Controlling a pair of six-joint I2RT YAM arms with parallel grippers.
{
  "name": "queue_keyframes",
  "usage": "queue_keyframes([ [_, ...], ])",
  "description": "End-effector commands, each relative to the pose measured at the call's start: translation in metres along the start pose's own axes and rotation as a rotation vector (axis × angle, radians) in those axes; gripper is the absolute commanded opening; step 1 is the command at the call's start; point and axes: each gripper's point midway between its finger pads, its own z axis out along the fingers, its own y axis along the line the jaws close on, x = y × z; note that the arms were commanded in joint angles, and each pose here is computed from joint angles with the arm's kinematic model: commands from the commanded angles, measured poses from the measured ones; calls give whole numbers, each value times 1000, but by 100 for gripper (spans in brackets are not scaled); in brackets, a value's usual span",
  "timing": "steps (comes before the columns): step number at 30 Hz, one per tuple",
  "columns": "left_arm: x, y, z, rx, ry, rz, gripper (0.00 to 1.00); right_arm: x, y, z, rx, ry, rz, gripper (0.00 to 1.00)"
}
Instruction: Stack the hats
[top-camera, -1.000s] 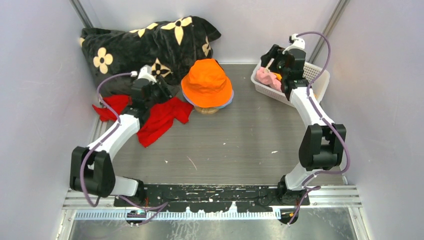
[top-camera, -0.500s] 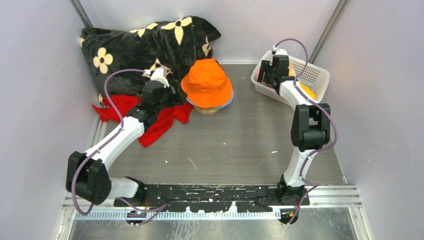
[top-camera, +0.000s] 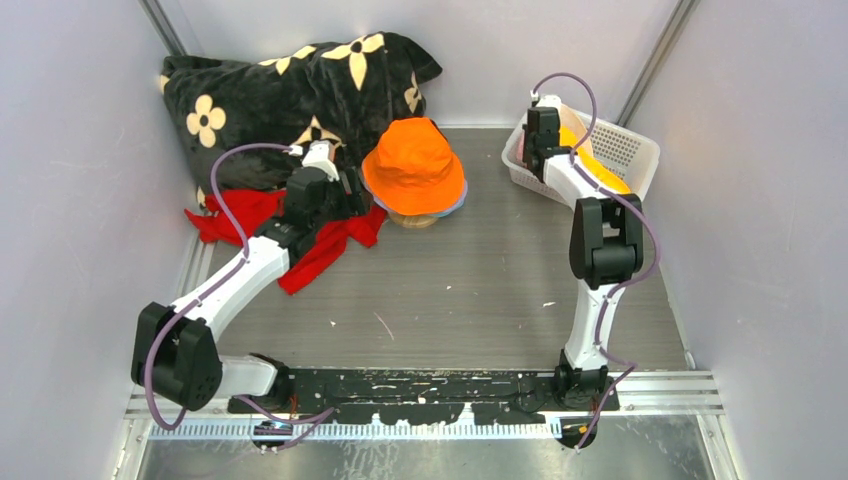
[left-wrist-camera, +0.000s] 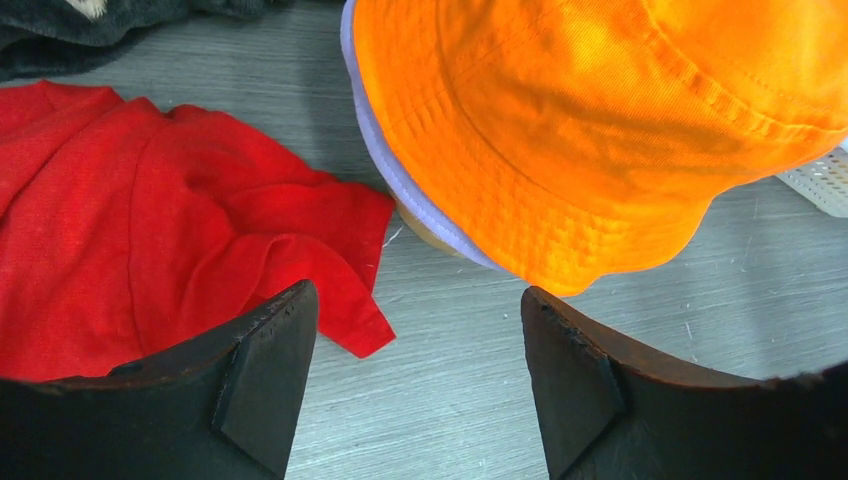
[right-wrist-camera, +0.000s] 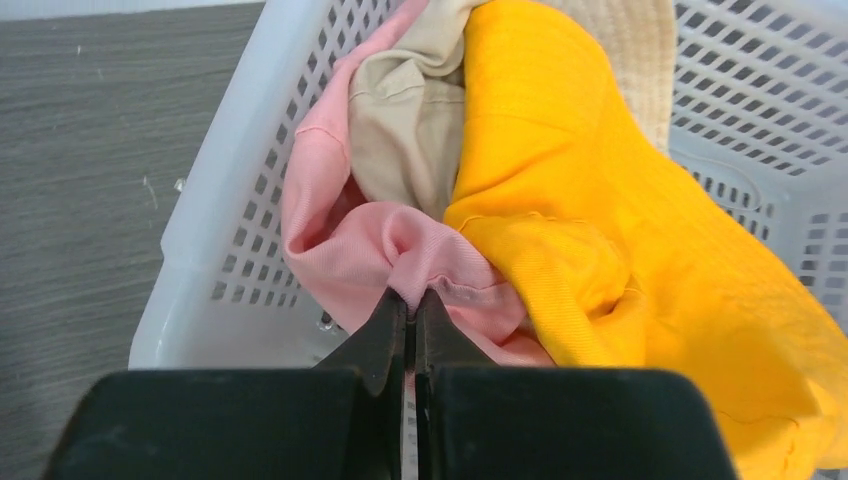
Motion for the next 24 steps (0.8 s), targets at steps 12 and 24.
queue_keyframes([
  [12,-49,-27,-36,107,-220,-26,74,-224,1,-243,-354,-691,197,1],
  [24,-78,-72,-59,335,-329,-30,74,-246,36,-315,-707,-832,252,1],
])
